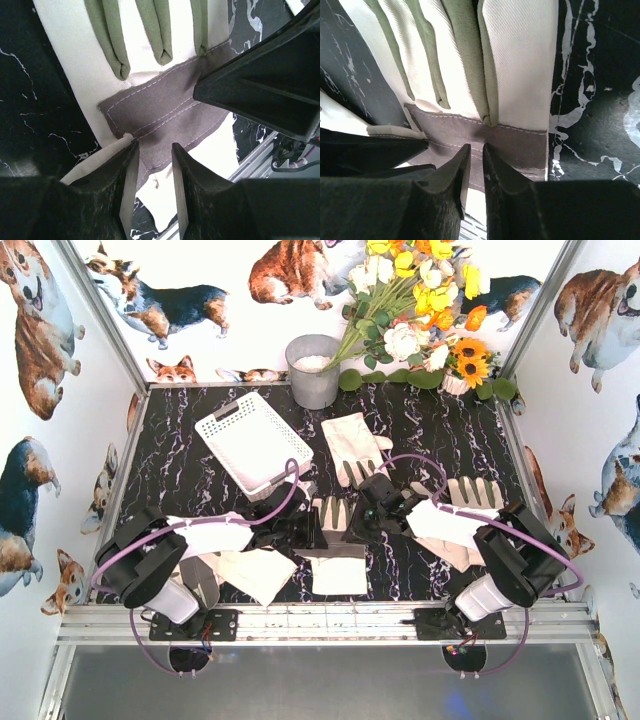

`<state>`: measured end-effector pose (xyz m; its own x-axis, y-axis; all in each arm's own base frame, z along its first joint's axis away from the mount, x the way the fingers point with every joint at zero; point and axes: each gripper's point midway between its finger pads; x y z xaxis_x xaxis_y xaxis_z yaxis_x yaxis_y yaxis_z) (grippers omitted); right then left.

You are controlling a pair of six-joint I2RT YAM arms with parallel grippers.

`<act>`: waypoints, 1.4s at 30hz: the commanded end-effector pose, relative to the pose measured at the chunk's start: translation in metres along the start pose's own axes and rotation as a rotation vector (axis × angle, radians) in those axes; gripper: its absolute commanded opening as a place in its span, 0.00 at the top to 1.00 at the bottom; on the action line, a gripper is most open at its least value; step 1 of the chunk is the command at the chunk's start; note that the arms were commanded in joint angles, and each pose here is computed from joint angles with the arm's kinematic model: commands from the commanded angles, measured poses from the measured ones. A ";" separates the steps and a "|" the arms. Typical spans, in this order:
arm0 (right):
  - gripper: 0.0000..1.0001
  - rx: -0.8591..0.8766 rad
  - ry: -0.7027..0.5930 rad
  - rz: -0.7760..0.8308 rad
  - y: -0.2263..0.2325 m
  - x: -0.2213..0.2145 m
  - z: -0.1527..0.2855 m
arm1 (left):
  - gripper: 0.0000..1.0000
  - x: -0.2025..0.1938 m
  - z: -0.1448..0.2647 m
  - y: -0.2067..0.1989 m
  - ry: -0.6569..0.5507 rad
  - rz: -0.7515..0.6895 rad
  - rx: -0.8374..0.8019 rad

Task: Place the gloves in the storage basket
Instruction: Adjust the glove at the center of the board, then pick up the glove from the center of the board.

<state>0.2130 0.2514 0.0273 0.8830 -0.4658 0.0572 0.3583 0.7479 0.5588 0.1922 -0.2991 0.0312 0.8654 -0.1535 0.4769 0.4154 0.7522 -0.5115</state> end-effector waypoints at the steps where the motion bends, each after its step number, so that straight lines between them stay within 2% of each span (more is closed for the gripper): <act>1: 0.80 0.045 -0.032 -0.002 0.010 0.007 -0.001 | 0.73 -0.008 -0.002 -0.003 0.034 -0.031 0.003; 4: 0.80 0.033 -0.033 0.004 0.008 0.007 0.003 | 0.68 0.007 0.011 -0.015 -0.027 -0.127 0.033; 8: 0.75 0.037 -0.064 0.047 0.017 0.013 0.024 | 0.56 0.032 0.033 -0.029 -0.081 -0.164 0.067; 12: 0.59 0.095 -0.180 0.068 0.028 0.026 0.060 | 0.44 0.062 0.063 -0.040 -0.127 -0.215 0.122; 16: 0.49 0.155 -0.296 0.112 0.034 0.040 0.093 | 0.33 0.082 0.093 -0.035 -0.168 -0.243 0.234; 23: 0.31 0.087 -0.417 0.184 0.010 0.064 0.138 | 0.11 0.117 0.142 -0.015 -0.243 -0.207 0.414; 27: 0.27 0.062 -0.431 0.125 -0.016 0.081 0.153 | 0.09 0.131 0.160 0.017 -0.247 -0.108 0.471; 33: 0.25 -0.042 -0.485 0.017 -0.061 0.106 0.168 | 0.08 0.157 0.198 0.072 -0.350 0.008 0.509; 42: 0.18 -0.332 -0.648 -0.195 -0.137 0.124 0.188 | 0.07 0.135 0.252 0.162 -0.419 0.046 0.738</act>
<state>0.2224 0.0288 0.1149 0.5527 -0.7028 0.4479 0.5747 0.7107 0.4059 0.3098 -0.0680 0.1988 0.6699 0.0860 0.7375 -0.0173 0.9948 -0.1002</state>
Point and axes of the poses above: each gripper's point midway between its finger pads, its own z axis back along the fingers, its own y axis along the line the jaws close on, x = y × z, and after that the axes turned 12 degrees about -z, right-handed
